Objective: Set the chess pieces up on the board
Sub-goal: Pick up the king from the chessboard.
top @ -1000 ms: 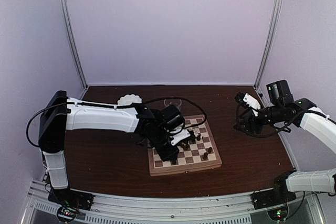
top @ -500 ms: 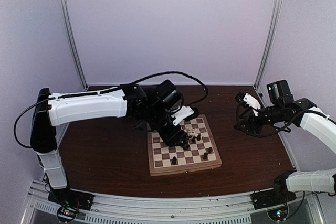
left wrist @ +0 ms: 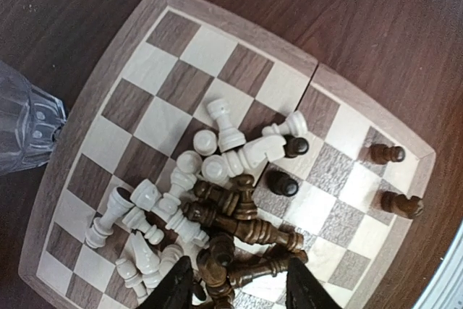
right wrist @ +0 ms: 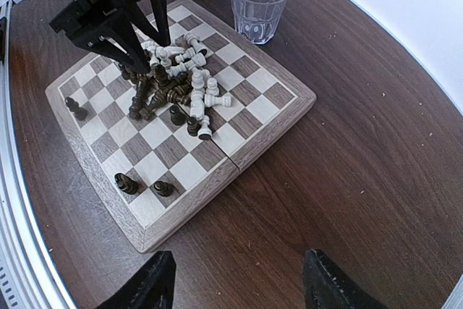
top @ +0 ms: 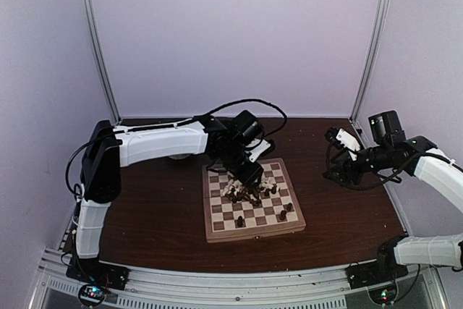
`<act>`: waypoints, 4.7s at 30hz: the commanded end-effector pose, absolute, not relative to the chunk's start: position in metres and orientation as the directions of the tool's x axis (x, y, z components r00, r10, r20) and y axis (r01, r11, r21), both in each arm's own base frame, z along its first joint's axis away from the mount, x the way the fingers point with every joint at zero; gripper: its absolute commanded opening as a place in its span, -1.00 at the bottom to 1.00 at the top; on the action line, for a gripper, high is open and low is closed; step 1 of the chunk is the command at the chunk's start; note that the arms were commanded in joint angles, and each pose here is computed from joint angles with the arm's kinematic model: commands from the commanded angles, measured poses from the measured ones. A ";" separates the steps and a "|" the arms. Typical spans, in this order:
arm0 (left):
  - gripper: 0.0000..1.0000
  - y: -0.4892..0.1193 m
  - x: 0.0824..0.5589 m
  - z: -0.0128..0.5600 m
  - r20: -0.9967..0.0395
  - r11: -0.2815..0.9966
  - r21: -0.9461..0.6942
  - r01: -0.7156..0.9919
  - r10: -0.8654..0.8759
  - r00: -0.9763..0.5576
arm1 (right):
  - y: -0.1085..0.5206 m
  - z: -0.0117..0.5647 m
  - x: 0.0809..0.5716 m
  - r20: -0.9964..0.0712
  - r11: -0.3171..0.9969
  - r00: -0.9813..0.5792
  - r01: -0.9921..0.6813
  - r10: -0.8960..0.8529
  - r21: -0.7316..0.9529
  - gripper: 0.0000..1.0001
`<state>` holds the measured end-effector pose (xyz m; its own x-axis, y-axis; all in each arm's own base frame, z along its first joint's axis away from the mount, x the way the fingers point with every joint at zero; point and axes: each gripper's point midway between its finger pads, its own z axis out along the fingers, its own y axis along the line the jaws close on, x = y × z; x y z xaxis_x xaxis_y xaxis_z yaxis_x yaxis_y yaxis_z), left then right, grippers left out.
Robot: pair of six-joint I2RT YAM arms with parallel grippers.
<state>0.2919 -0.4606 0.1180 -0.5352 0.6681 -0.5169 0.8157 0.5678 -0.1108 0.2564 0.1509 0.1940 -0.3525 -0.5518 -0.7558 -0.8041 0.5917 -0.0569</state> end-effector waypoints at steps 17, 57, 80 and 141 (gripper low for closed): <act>-0.23 -0.461 0.303 0.092 -0.465 0.608 -0.109 0.786 0.668 -0.581 | 0.146 0.196 0.260 -0.759 0.599 -0.333 -0.796 -0.560 -0.092 0.26; -0.84 -0.457 0.304 0.126 -0.513 0.603 -0.088 0.792 0.654 -0.555 | 0.145 0.195 0.260 -0.757 0.599 -0.330 -0.795 -0.564 -0.100 0.26; -0.55 -0.458 0.298 0.090 -0.429 0.649 -0.151 0.746 0.637 -0.641 | 0.145 0.195 0.260 -0.758 0.599 -0.328 -0.794 -0.564 -0.102 0.26; -0.36 -0.443 0.247 0.066 -0.315 -0.037 0.087 0.996 0.947 0.062 | 0.145 0.195 0.256 -0.752 0.580 -0.314 -0.807 -0.579 -0.109 0.26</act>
<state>0.2519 -0.4402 0.0482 0.0353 0.9580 -0.2845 0.9971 -0.0148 0.0741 0.2564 0.1474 0.1983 -0.3080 -0.5763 -0.7570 -0.8095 0.5768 -0.1098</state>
